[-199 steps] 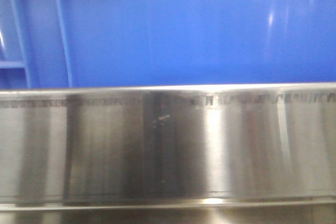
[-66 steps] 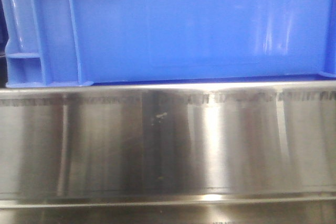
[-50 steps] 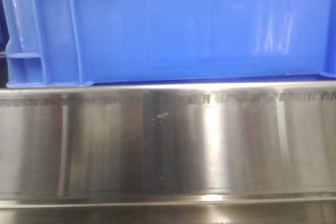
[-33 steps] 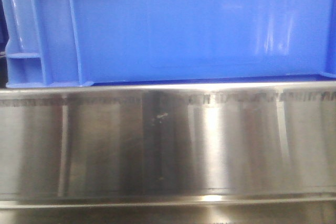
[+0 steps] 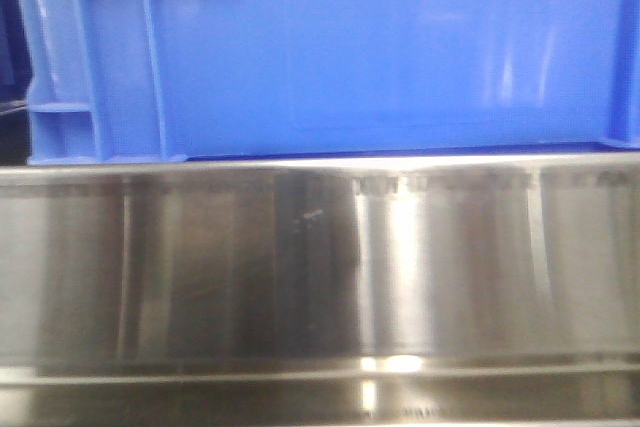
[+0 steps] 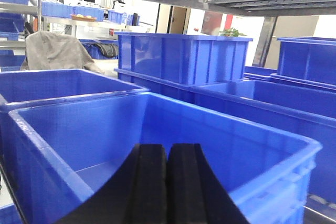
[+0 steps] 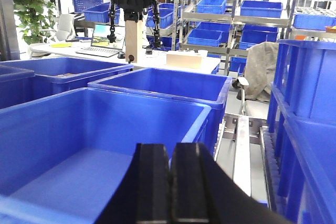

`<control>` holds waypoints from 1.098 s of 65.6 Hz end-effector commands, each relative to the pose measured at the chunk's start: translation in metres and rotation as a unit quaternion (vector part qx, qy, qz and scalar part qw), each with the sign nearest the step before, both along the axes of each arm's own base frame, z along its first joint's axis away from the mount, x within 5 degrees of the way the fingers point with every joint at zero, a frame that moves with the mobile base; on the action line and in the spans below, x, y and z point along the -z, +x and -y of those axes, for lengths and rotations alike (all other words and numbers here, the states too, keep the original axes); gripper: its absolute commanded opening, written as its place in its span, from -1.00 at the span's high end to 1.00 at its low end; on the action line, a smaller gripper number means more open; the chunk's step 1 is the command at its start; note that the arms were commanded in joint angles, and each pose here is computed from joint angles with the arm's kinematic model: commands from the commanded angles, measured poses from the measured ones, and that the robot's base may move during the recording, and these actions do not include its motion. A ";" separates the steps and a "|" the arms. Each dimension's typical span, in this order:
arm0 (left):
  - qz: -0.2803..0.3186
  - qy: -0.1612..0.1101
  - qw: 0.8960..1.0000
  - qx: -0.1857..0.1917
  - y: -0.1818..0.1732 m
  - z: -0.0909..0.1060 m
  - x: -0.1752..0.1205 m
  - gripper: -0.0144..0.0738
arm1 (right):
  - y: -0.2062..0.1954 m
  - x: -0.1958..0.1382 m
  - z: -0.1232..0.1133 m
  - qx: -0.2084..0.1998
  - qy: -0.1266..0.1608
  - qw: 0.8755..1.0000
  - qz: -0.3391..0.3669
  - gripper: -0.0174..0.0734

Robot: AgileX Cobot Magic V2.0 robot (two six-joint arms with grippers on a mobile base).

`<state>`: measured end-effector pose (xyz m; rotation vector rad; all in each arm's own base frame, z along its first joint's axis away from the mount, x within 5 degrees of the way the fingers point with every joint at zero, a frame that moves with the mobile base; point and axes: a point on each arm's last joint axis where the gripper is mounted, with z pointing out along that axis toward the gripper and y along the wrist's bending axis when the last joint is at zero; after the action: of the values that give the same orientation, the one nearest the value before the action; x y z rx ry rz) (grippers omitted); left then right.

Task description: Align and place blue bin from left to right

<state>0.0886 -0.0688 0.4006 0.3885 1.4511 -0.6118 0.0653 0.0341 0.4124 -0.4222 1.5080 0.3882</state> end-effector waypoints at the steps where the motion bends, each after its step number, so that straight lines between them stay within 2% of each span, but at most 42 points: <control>1: 0.010 -0.004 1.000 0.007 -0.002 0.000 -0.002 0.92 | -0.001 -0.002 0.000 -0.005 0.003 1.000 0.013 0.79; 72: 0.009 -0.004 1.000 0.007 -0.002 0.000 -0.002 0.92 | -0.001 -0.002 0.000 -0.005 0.003 1.000 0.013 0.79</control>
<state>0.0883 -0.0685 0.4008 0.3880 1.4498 -0.6122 0.0653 0.0341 0.4125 -0.4225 1.5063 0.3885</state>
